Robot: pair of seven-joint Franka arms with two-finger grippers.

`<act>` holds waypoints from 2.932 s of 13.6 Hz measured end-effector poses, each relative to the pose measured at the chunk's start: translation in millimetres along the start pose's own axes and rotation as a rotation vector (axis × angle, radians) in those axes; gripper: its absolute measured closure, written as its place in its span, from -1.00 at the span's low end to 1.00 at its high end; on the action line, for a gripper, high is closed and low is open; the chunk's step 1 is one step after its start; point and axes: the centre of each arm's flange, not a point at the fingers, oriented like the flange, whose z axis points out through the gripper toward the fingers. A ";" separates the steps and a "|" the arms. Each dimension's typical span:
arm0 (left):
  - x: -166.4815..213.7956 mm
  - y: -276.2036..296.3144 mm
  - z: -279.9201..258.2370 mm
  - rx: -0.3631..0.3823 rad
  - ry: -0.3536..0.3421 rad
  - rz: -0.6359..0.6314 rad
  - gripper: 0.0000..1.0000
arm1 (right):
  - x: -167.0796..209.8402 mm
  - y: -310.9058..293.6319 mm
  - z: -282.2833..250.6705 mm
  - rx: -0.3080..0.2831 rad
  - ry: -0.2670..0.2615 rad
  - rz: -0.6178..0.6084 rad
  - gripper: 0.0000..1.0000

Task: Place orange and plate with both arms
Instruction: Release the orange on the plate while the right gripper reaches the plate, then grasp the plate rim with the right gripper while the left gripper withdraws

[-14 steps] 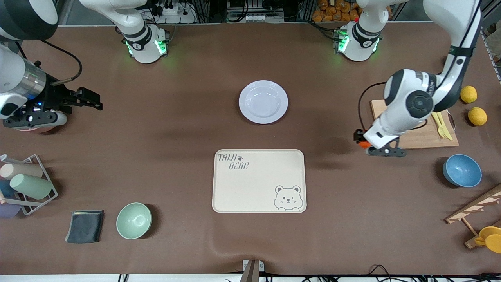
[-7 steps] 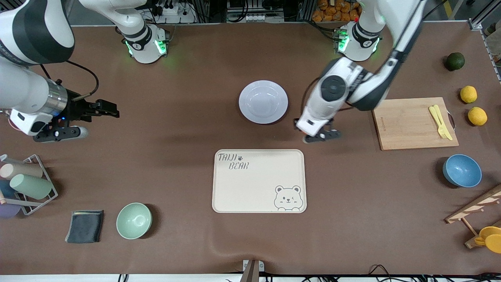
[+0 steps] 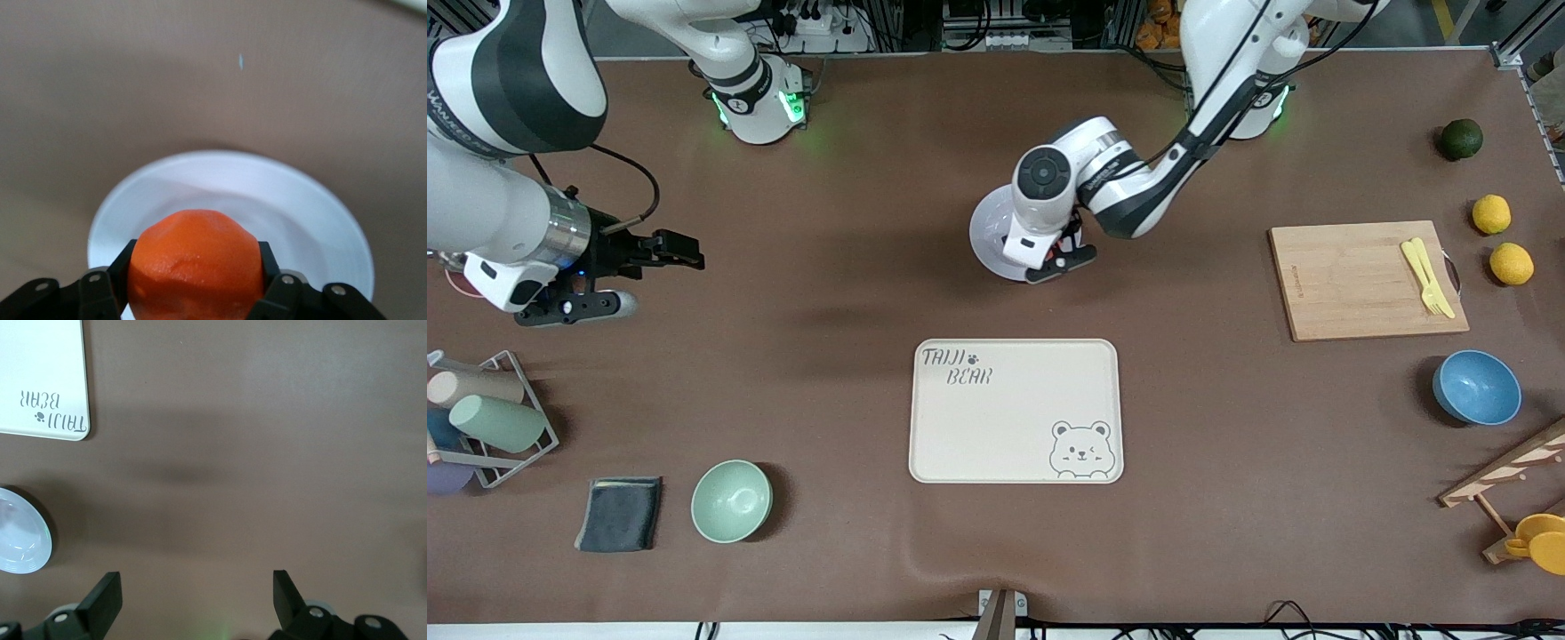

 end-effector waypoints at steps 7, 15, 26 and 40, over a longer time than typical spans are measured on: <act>-21.3 9.9 47.2 0.065 -0.055 -0.049 -0.45 | 2.7 -7.2 71.0 0.200 -0.069 0.053 -1.00; 15.0 16.3 -8.3 -0.009 -0.015 -0.181 -1.00 | -0.6 -3.8 152.4 0.439 -0.156 0.035 -1.00; 187.2 -136.7 -312.6 -0.117 0.180 -0.125 -1.00 | -51.0 -74.2 318.0 0.694 -0.128 0.037 -1.00; 241.9 -407.3 -444.2 -0.072 0.259 0.285 -1.00 | -125.3 -229.3 455.1 0.796 -0.025 0.175 -1.00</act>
